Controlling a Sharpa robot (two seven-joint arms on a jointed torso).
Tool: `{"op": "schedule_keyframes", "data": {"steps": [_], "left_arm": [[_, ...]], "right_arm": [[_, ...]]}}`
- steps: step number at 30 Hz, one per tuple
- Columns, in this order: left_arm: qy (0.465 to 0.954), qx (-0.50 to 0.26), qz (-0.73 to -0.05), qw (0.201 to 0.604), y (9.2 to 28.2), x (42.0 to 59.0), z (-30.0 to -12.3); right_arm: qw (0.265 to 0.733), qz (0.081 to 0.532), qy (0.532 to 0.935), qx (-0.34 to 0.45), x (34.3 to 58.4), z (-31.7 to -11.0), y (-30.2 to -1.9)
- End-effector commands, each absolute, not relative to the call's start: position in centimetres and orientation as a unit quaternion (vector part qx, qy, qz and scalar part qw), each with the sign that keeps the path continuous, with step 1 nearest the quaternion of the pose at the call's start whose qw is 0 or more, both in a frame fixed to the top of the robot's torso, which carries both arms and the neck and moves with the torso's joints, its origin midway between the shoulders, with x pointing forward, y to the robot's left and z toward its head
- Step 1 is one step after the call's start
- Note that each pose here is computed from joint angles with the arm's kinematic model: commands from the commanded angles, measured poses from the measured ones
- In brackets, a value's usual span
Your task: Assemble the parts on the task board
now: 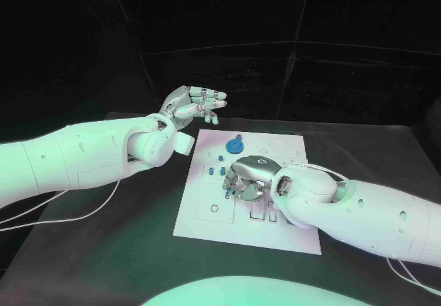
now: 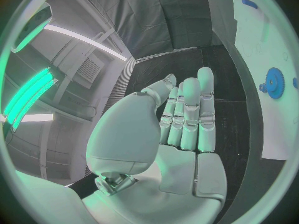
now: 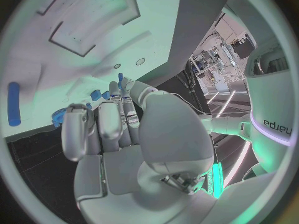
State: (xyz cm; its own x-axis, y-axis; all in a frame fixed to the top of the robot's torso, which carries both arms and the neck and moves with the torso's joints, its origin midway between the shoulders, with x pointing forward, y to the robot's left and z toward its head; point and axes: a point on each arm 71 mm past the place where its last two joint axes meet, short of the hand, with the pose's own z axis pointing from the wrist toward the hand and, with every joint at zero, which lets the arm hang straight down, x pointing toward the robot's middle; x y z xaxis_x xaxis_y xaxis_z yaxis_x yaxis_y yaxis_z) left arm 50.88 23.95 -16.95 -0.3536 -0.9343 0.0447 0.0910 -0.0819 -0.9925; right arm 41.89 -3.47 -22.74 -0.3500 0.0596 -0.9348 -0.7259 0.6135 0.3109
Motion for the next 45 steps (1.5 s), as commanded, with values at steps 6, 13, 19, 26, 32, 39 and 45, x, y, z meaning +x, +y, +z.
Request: {"op": "schedule_keyframes", "data": {"steps": [6,13,19,26,32,39,45], "left_arm": [[0.535,-0.390,-0.630,0.407,23.8,50.9,-16.8],[0.535,-0.390,-0.630,0.407,23.9,50.9,-16.8],[0.535,-0.390,-0.629,0.407,23.9,50.9,-16.8],[0.536,-0.390,-0.629,0.406,23.9,50.9,-16.8],[0.537,-0.391,-0.629,0.405,23.8,50.8,-16.8],[0.537,-0.390,-0.630,0.404,23.8,50.8,-16.8],[0.537,-0.390,-0.630,0.404,23.8,50.8,-16.8]], "right_arm": [[0.518,0.359,0.736,-0.248,42.0,-23.1,-3.3],[0.518,0.352,0.737,-0.253,42.1,-23.2,-3.2],[0.515,0.350,0.739,-0.258,42.0,-23.3,-3.0],[0.516,0.346,0.738,-0.263,42.0,-23.4,-2.9],[0.517,0.341,0.738,-0.267,42.0,-23.4,-2.9],[0.517,0.338,0.738,-0.270,42.0,-23.5,-2.6],[0.514,0.336,0.739,-0.277,41.8,-23.7,-2.3]]}}
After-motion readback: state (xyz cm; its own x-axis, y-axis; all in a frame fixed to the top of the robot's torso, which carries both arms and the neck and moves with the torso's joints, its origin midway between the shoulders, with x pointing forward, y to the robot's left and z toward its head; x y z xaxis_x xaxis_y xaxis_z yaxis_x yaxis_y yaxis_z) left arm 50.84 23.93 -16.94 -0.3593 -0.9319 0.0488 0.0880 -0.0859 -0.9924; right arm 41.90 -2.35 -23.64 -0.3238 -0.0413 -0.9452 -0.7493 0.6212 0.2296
